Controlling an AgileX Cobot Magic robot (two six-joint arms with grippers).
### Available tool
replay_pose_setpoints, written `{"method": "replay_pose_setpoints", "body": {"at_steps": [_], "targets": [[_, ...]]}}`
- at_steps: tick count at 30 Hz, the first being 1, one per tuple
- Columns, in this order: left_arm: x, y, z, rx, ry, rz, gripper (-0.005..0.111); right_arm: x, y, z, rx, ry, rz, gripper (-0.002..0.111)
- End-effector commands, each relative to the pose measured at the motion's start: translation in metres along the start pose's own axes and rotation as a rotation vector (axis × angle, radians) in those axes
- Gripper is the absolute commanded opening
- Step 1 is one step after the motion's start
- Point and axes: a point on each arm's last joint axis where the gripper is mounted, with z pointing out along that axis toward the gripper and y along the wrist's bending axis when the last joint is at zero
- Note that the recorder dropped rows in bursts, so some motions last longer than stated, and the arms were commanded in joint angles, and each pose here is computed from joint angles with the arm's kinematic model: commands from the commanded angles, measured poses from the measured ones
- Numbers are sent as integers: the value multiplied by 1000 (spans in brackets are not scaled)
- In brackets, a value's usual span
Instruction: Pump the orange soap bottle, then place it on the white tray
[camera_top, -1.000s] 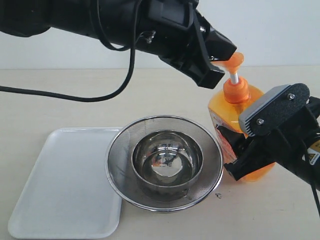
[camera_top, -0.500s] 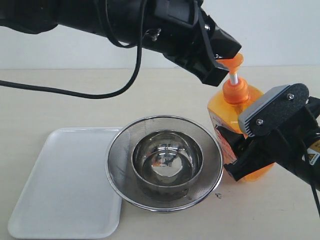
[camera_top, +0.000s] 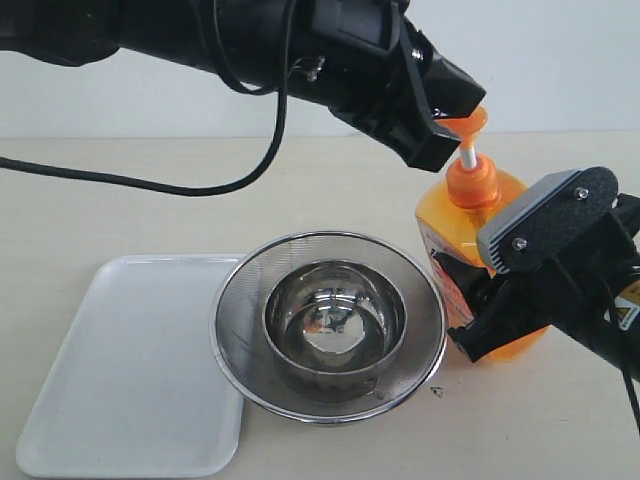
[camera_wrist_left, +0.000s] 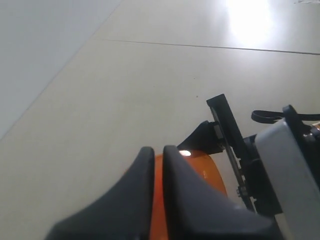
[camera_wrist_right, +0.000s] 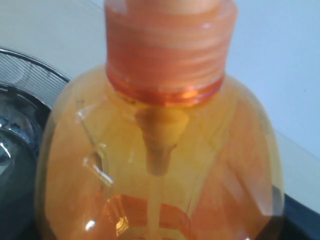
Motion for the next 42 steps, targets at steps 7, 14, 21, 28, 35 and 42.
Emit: {"method": "replay_pose_setpoints", "body": {"at_steps": [7, 14, 21, 28, 35, 42], "targets": [[18, -6, 13, 78, 88, -17, 5, 0, 1, -1, -11, 7, -10, 0], [30, -7, 12, 89, 206, -21, 5, 0, 0, -1, 0, 1, -8, 0], [29, -16, 14, 128, 217, -12, 5, -1, 0, -1, 5, -5, -6, 0], [28, -19, 16, 119, 217, 18, 5, -1, 0, -1, 5, -5, -6, 0], [28, -20, 16, 121, 218, 18, 5, -1, 0, -1, 5, -5, -6, 0], [28, -19, 16, 112, 213, 18, 5, 0, 0, -1, 4, -3, -6, 0]]}}
